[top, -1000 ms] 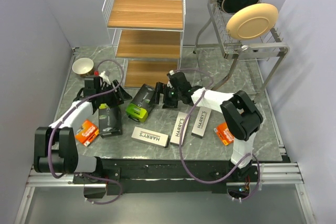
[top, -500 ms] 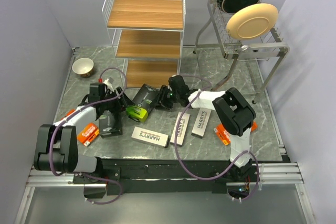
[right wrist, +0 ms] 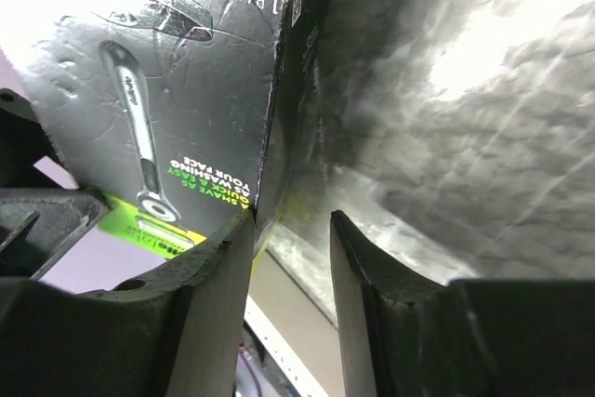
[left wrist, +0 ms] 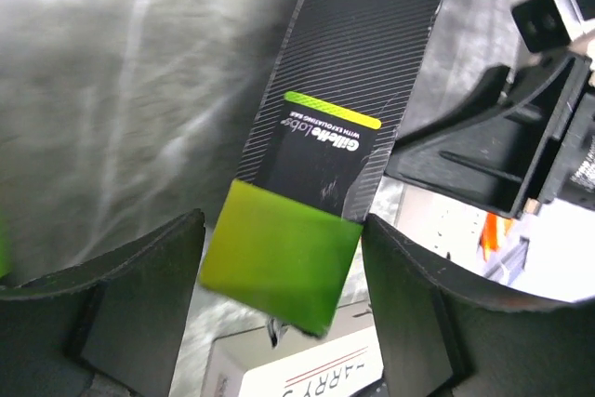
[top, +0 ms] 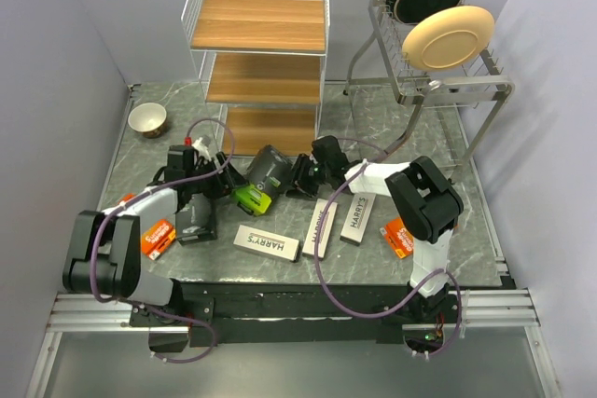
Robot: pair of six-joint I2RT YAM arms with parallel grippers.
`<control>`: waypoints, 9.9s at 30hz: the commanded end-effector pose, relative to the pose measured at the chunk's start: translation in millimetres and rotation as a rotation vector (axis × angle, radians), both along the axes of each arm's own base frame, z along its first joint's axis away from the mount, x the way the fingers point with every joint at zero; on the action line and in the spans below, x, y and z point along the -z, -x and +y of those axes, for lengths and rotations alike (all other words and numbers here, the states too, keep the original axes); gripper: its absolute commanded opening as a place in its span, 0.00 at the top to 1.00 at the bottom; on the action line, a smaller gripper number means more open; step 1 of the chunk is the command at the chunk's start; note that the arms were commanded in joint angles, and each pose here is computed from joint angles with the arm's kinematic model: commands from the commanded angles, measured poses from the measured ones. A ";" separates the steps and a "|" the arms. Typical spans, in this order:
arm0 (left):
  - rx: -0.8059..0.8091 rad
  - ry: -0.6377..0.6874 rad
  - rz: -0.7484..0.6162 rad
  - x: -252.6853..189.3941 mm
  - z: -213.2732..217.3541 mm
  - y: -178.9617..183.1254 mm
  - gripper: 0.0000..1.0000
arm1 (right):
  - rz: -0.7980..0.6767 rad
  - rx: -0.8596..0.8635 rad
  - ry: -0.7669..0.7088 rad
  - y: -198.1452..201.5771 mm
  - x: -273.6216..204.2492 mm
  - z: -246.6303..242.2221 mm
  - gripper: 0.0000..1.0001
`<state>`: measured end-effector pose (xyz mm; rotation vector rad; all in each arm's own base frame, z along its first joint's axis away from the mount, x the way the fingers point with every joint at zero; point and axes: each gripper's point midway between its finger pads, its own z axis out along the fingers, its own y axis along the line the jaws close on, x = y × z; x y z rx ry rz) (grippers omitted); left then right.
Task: Place and organize the shaving razors onto the shelf
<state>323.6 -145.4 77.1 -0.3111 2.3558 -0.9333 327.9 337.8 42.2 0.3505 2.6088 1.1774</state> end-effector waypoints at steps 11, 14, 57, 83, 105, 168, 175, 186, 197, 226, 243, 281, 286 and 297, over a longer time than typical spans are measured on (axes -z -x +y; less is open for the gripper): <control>0.063 0.131 0.002 -6.5 -29.7 9.9 0.61 | -0.054 0.032 0.188 -14.8 22.0 -35.7 0.48; -0.033 0.200 -0.022 -14.8 -7.3 13.1 0.66 | -0.128 -0.015 0.174 -24.3 -1.3 -33.5 0.43; -0.237 0.297 0.150 -28.1 56.6 -50.4 0.01 | -0.767 -0.455 0.243 -24.2 -87.8 50.9 0.36; -0.449 0.181 -0.011 -54.7 100.1 19.5 0.38 | -0.924 -0.629 0.422 -4.8 -37.6 127.2 1.00; -0.459 0.195 -0.024 -54.1 99.8 34.1 0.33 | -1.094 -0.352 0.647 -83.7 -59.8 150.8 1.00; -0.556 0.011 0.069 -82.5 141.1 28.6 0.01 | -1.348 -0.817 0.843 -85.8 -108.4 106.8 0.83; -0.650 -0.104 0.200 -70.1 159.8 51.4 0.01 | -1.203 -0.804 0.443 7.3 -166.0 119.8 0.38; -0.678 -0.054 0.347 -4.8 158.4 72.6 0.06 | -0.968 -0.799 0.243 56.2 -137.3 146.2 0.35; -0.369 0.103 0.342 -3.7 87.7 72.9 0.11 | -1.046 -0.762 0.376 47.8 -146.4 105.7 0.32; -0.028 -0.099 -0.158 -124.4 40.3 6.2 0.01 | -0.858 -0.621 0.401 29.5 -135.0 31.0 0.27; -0.255 -0.122 -0.085 -57.2 125.5 -73.2 0.09 | -0.605 -0.602 0.278 49.4 -72.7 58.7 0.19; -0.072 0.009 0.148 7.2 61.0 18.8 0.46 | -0.803 -0.582 0.628 5.9 -49.3 34.0 0.86; 0.049 0.000 0.083 -4.5 17.4 36.4 0.37 | -0.797 -0.548 0.676 -3.6 -48.9 -3.7 0.86; 0.083 -0.059 0.085 -0.8 8.9 37.7 0.33 | -0.795 -0.501 0.619 22.8 -76.2 -35.6 0.75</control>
